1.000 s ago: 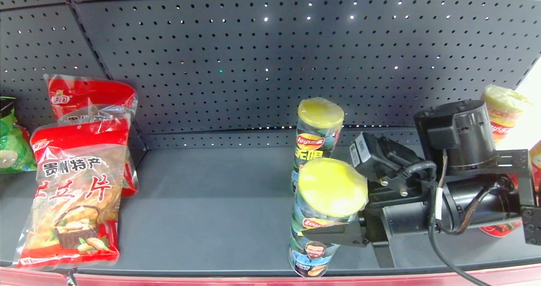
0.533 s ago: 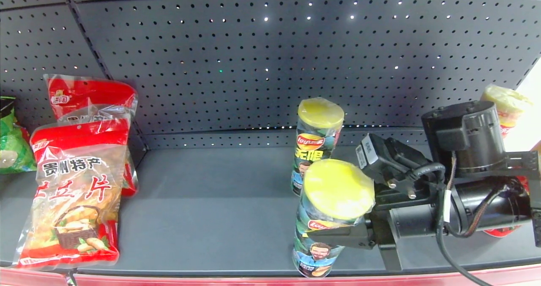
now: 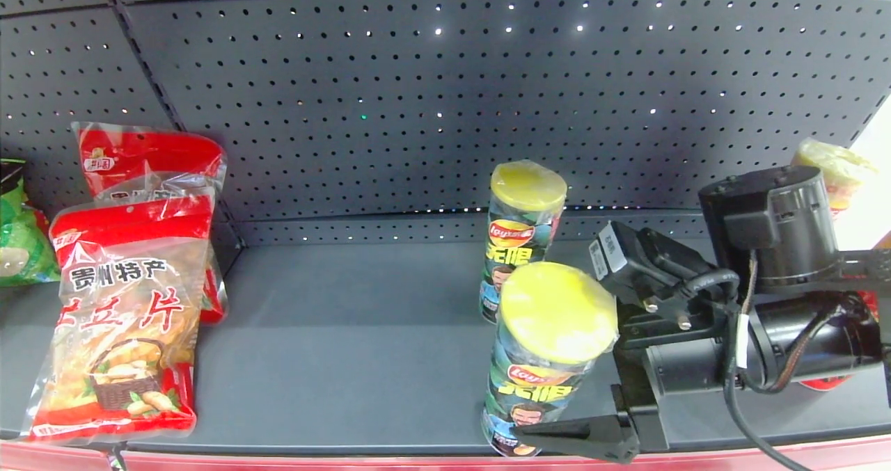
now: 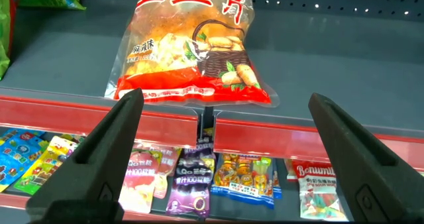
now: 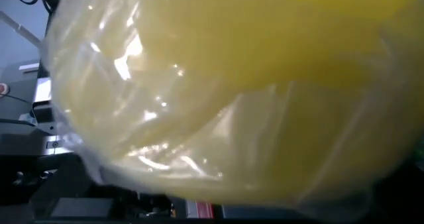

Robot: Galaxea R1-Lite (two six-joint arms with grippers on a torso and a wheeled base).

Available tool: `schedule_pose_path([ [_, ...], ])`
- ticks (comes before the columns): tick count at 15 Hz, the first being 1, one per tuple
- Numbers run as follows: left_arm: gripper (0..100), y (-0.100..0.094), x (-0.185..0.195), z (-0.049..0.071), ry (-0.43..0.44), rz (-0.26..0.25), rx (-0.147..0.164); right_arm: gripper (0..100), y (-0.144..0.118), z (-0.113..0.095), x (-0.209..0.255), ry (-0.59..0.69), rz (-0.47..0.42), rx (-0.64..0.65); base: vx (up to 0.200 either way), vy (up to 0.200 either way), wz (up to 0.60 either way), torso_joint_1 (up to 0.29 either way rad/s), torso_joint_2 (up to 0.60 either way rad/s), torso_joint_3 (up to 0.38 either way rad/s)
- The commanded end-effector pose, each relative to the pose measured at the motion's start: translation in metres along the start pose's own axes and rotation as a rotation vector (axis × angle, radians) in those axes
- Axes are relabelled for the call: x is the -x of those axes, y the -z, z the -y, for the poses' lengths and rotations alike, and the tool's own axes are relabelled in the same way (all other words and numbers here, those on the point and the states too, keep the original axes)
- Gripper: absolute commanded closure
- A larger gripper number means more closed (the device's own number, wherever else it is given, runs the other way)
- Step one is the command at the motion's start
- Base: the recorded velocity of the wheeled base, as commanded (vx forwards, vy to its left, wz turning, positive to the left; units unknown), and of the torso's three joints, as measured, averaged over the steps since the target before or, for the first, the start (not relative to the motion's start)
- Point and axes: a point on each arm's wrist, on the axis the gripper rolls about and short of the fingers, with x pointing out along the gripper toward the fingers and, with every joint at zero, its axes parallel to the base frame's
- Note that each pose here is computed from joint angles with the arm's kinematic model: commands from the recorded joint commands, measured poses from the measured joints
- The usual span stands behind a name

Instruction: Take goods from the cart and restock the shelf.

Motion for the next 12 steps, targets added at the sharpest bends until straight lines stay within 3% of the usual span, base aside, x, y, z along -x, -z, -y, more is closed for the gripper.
schedule_pose_path([
  [1,0,0.000,0.000,0.000,0.000,0.000,0.000,0,-0.002,-0.002,0.004,0.006,0.011,0.007,0.000,0.000,0.00,0.000,0.00,0.000],
  [8,0,0.000,0.000,0.000,0.000,0.000,0.000,0,0.014,-0.024,0.059,0.109,0.044,-0.003,0.000,0.000,0.00,0.000,0.00,0.000],
  [12,0,0.000,0.000,0.000,0.000,0.000,0.000,0,0.025,-0.047,0.107,0.256,0.098,-0.006,0.000,0.000,0.00,0.000,0.00,0.000],
])
